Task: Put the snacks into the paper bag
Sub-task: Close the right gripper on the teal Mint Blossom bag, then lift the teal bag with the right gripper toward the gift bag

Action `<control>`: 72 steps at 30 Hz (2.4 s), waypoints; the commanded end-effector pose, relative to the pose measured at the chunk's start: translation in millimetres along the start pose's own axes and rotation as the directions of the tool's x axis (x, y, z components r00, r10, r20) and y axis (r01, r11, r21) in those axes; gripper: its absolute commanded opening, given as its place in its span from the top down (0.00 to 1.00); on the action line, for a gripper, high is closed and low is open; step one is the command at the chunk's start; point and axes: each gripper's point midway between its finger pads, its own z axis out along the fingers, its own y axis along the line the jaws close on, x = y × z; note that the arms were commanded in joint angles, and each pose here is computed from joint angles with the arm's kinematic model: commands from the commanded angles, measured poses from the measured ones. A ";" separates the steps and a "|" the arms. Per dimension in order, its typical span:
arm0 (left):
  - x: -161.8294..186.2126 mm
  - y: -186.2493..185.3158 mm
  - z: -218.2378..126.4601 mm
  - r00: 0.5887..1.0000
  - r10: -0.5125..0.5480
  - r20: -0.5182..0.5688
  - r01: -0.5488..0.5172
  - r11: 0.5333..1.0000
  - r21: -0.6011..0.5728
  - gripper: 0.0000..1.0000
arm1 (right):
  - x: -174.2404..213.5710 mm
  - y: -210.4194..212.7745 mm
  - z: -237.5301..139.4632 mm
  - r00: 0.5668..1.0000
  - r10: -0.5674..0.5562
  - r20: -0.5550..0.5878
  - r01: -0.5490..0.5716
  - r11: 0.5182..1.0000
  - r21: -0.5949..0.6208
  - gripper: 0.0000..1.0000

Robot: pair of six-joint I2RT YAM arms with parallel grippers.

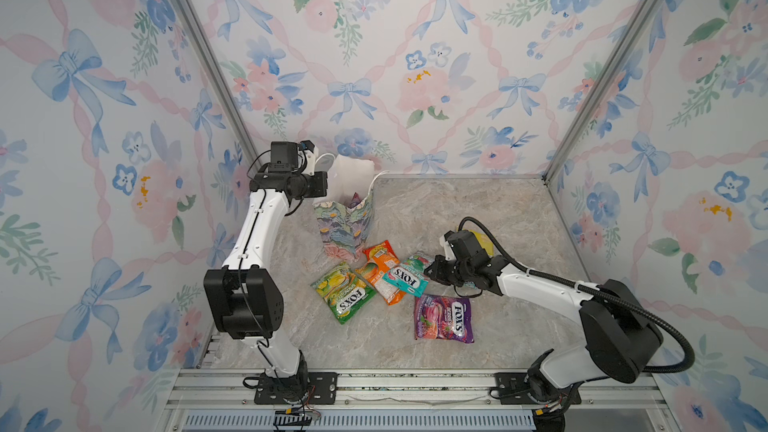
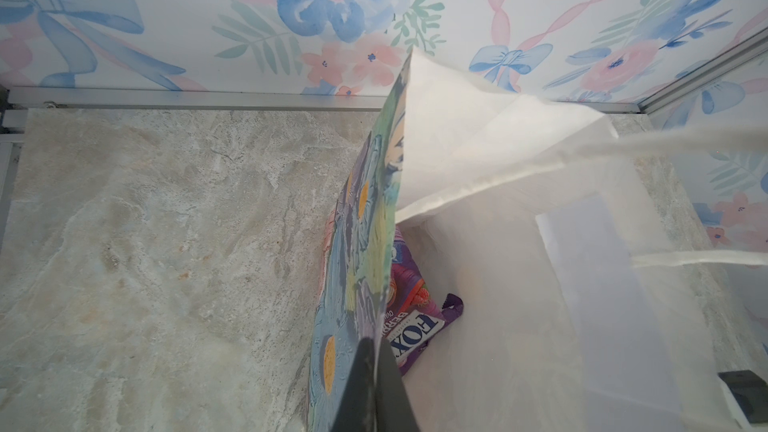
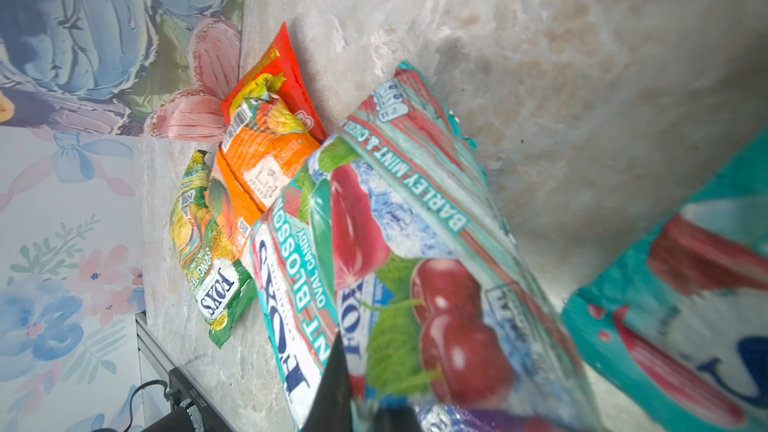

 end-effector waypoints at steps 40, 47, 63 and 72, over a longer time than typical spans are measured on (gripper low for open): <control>5.6 -2.1 0.5 1.000 -0.010 -0.018 0.010 1.000 0.024 1.00 | -158.9 133.3 -123.1 0.829 -0.437 0.349 0.449 0.892 0.052 1.00; 6.3 -2.8 1.5 1.000 -0.009 -0.020 0.009 1.000 0.025 1.00 | -198.0 143.7 -140.4 0.798 -0.442 0.411 0.453 0.888 0.076 1.00; 6.5 -13.4 3.0 1.000 0.005 -0.016 -0.004 0.997 0.075 1.00 | -265.9 193.7 -154.2 0.719 -0.450 0.529 0.481 0.872 0.089 1.00; 7.4 -24.0 3.8 1.000 0.016 -0.017 -0.014 0.993 0.120 1.00 | -288.6 224.9 -158.8 0.661 -0.445 0.605 0.507 0.859 0.078 1.00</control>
